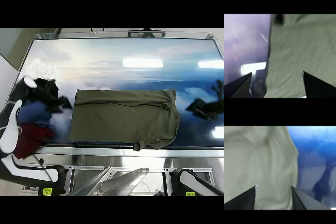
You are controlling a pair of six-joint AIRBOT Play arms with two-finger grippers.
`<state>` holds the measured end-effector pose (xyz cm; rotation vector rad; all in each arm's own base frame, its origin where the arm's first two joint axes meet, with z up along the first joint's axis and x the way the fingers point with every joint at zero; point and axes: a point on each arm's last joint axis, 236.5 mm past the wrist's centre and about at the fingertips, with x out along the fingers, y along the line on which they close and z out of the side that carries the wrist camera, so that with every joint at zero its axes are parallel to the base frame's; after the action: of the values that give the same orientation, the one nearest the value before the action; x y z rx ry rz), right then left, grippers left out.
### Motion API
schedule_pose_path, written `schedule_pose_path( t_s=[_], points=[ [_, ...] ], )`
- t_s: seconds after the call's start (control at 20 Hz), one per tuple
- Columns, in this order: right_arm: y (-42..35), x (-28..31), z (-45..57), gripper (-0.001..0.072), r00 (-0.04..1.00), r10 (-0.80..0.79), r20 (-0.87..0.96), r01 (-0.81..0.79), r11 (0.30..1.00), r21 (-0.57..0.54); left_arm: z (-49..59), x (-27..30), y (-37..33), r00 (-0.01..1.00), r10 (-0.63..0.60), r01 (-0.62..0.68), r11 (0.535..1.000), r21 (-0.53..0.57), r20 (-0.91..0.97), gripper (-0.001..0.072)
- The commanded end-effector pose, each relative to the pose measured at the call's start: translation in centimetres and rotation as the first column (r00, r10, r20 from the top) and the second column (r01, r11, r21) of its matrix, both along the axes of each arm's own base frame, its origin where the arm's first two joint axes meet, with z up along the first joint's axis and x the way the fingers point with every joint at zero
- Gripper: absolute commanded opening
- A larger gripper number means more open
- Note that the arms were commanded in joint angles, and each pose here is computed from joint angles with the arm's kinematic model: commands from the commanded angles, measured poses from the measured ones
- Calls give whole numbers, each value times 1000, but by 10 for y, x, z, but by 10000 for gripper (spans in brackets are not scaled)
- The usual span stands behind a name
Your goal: Fold the shirts.
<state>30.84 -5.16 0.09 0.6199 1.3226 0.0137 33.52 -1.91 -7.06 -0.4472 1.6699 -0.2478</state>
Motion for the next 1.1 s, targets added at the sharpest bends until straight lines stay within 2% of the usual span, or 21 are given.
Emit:
schedule_pose_path(
  t_s=[0.0,0.2,0.35,0.4,0.5,0.55,0.6,0.75,0.95,1.0,1.05],
  points=[
    [13,-64,-29,489,976,-205,-70,209,977,42,-38,-77,-1,990,69,-73,997,-27,-119,688],
    [39,-93,-61,489,967,-230,-114,240,967,84,-60,-116,-13,978,77,-86,995,-42,-194,688],
    [51,-106,-74,489,964,-214,-156,232,966,115,-60,-118,-42,986,37,-61,988,-143,-162,686],
    [54,-110,-78,489,963,-212,-169,234,965,120,-55,-112,-54,991,27,-53,980,-193,-132,627],
    [59,-117,-85,489,958,-210,-194,238,963,129,-45,-102,-70,997,15,-36,961,-274,-77,160],
    [61,-121,-88,489,956,-211,-204,240,962,132,-41,-98,-75,998,13,-29,952,-305,-55,2],
    [63,-123,-92,489,954,-214,-210,245,960,134,-38,-95,-78,999,21,-35,947,-321,-47,27],
    [74,-128,-100,489,946,-223,-236,267,948,175,-36,-92,-80,998,37,-49,942,-332,-42,27],
    [104,-127,-108,478,946,-192,-262,272,909,317,-37,-92,-80,998,38,-50,942,-332,-41,27],
    [112,-123,-108,346,950,-183,-253,268,894,359,-36,-92,-80,998,37,-49,942,-333,-43,27],
    [118,-119,-109,250,955,-172,-242,258,884,390,-36,-92,-81,998,37,-49,941,-334,-44,27]
  ],
)
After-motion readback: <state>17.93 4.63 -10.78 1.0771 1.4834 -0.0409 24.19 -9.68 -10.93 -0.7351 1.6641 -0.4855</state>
